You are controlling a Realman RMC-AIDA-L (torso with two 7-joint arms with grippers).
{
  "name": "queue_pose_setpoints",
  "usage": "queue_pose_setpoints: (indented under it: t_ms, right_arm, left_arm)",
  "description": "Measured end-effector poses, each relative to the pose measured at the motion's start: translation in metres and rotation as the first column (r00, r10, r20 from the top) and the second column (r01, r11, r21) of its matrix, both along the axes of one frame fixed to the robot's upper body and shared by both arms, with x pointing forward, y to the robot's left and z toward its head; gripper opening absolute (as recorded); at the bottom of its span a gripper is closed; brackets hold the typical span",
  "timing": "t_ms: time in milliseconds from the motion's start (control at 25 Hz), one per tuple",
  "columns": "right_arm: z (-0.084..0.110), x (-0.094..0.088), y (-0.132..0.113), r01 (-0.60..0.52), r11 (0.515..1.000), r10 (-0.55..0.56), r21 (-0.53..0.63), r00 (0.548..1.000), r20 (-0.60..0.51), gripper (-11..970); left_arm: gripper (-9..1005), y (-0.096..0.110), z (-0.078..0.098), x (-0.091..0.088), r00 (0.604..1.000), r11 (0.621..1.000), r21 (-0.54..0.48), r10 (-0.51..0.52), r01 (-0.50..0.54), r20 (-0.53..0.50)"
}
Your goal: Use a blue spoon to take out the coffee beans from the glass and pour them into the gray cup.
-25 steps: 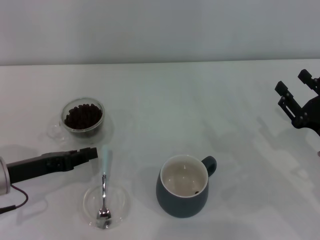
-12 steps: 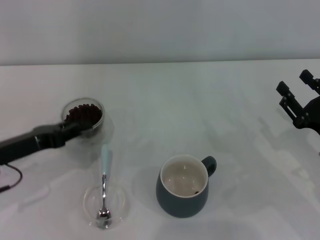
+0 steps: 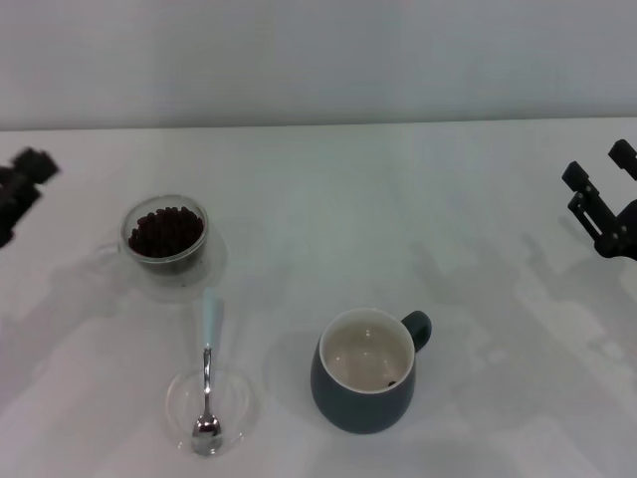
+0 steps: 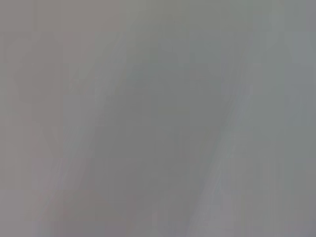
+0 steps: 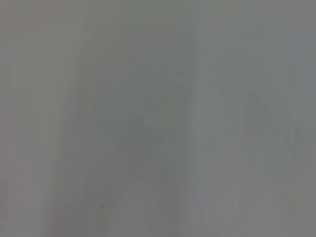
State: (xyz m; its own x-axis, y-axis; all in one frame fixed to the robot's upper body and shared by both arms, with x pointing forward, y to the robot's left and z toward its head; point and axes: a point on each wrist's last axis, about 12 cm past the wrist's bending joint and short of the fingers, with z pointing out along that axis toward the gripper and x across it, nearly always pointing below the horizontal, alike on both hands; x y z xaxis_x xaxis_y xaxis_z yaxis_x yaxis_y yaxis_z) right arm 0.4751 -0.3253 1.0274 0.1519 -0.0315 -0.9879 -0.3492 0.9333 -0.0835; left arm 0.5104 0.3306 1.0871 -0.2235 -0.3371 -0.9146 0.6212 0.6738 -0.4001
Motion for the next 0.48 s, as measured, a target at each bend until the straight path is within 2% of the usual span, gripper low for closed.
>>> queue_pose_setpoints:
  t_ms: [200,480]
  right_arm:
    - [0.002,0.002,0.003,-0.003,1.000,0.003,0.011,1.000,0.013,607]
    - [0.007,0.006,0.007,-0.013,1.000,0.012,0.019,0.999,0.048,607]
  left_arm:
    - [232,0.018,-0.010,-0.015,0.980,0.983,-0.006,0.181,-0.181,0.083]
    - [232,0.039,-0.027,-0.031,0.932,0.937,0.027,0.344,-0.349,0.112]
